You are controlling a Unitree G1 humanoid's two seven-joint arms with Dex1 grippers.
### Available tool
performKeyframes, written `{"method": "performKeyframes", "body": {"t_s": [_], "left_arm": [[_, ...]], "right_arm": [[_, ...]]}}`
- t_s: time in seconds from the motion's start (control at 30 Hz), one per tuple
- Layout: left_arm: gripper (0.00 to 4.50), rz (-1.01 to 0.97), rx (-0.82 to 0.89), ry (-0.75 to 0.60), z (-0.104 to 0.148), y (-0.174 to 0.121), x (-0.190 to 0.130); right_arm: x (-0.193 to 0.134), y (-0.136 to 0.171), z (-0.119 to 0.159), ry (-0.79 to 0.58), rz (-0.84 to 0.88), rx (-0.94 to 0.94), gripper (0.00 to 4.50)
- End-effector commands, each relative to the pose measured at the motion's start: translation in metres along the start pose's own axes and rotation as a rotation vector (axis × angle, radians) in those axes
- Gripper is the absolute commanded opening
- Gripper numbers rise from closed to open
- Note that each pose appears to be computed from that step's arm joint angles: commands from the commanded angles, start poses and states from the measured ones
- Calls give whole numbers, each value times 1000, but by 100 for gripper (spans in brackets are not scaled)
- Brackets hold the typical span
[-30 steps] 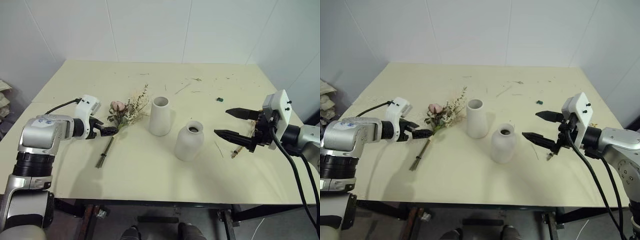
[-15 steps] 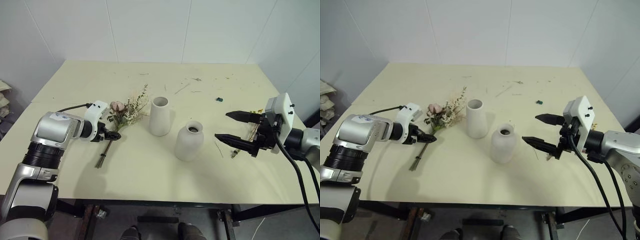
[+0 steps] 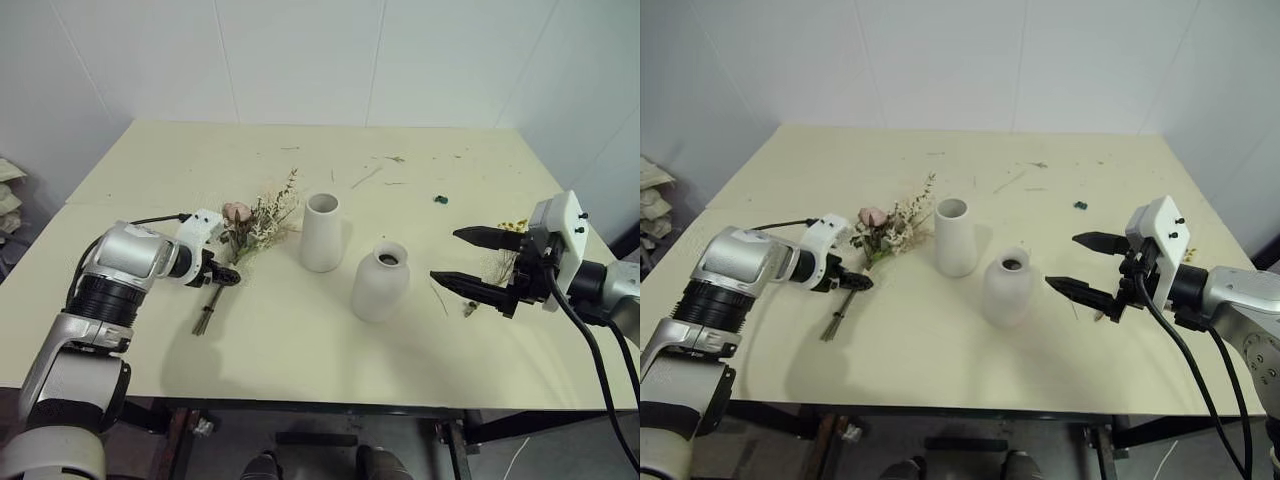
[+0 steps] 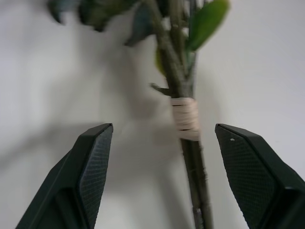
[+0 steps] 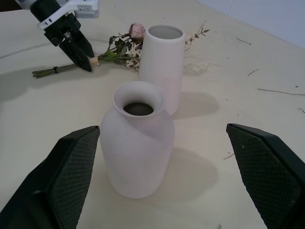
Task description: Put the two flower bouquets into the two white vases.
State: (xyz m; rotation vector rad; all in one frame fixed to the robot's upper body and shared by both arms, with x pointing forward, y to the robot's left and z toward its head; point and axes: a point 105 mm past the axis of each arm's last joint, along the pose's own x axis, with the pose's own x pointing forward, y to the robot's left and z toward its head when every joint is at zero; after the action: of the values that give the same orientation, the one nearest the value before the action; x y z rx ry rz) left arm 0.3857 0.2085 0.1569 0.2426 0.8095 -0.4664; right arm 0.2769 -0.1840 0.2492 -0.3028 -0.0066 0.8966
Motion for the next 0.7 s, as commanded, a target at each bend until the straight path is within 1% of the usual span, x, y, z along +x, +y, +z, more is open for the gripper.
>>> {"method": "performKeyframes", "body": {"t_s": [0.03,0.1,0.13,0.17,0.27,0.33,0.53,0.6,0.7], "left_arm": [[277,30,37,0,6,3,-5],[219,21,43,5,5,2,-4],[180,22,42,4,6,2,-4],[155,24,42,3,6,3,-3],[55,26,41,3,8,3,-1],[2,26,40,3,9,3,-1],[1,50,25,-25,16,10,-3],[1,74,27,-94,28,17,-9],[1,78,31,-247,52,21,-18]], "right_arm": [[-5,1,13,-33,-18,-47,450],[-5,1,12,-32,-20,-48,450],[-6,0,12,-32,-25,-47,450],[-6,0,12,-31,-28,-48,450],[-8,-1,12,-32,-37,-47,450],[-8,-2,12,-34,-46,-48,450],[-11,-4,13,-42,-68,-50,450],[-13,-4,14,-47,-78,-53,450],[-15,-4,15,-52,-88,-56,450]]}}
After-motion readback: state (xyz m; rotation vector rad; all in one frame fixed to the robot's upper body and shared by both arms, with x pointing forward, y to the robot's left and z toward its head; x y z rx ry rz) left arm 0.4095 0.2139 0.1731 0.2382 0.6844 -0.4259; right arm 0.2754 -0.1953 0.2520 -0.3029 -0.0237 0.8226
